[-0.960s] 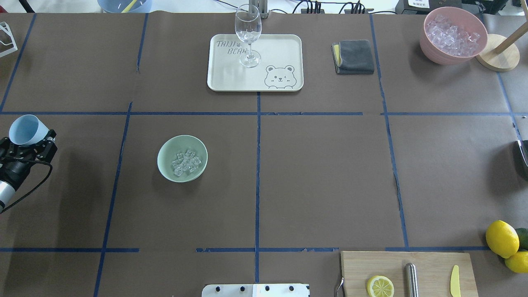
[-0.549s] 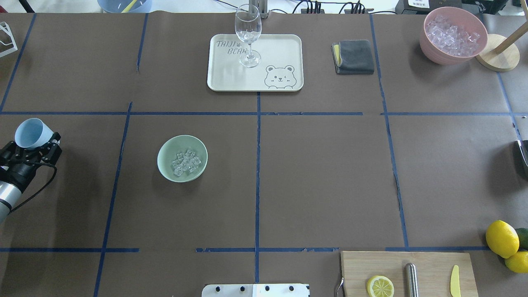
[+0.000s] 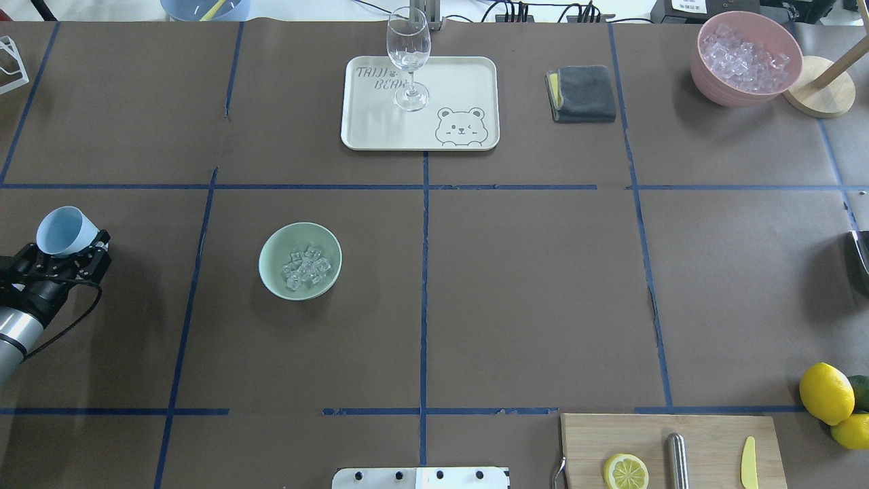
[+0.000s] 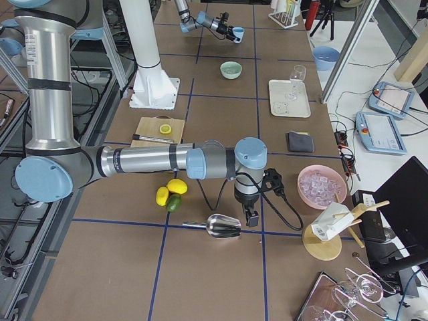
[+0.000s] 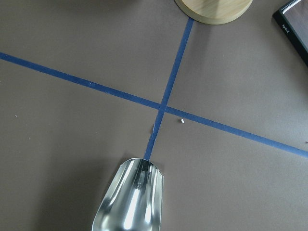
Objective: Pour ice into bowl
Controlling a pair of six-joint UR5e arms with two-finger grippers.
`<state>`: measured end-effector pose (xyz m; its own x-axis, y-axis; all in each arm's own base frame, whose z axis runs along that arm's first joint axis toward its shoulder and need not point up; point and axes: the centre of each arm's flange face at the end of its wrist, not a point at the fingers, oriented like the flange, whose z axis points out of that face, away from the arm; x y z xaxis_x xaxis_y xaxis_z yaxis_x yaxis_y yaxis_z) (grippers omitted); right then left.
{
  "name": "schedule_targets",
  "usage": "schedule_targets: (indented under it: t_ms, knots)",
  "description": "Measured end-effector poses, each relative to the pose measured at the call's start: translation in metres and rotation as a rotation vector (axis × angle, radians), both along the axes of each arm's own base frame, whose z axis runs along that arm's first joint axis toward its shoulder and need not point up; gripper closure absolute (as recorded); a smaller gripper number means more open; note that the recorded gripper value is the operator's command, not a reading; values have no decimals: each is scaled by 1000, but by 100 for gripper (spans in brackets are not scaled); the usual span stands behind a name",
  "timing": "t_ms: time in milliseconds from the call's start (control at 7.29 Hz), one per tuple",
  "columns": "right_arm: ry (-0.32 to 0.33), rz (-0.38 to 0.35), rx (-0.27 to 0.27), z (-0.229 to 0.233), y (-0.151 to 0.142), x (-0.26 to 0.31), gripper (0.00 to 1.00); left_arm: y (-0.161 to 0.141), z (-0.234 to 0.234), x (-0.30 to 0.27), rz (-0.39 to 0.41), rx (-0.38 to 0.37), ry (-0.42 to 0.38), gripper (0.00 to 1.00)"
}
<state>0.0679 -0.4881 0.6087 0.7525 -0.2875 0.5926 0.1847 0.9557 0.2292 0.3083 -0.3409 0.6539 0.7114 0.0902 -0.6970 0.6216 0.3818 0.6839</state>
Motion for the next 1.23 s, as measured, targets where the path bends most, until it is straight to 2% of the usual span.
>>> schedule_targets:
  t_ms: [137,686,1097,1235]
  knots:
    - [0,1,0,0,0,0,0,1,1,1,5,-1,-2,0]
    - [-1,1,0,-1,0,0,0,6,2,-8,18,7,-16,0]
    - [-2,3,-1,-1,0,0,0,14,-32,-48,117,52,-29,0]
    - [-2,3,3,-3,-1,0,0,5,-47,-66,141,77,-47,0]
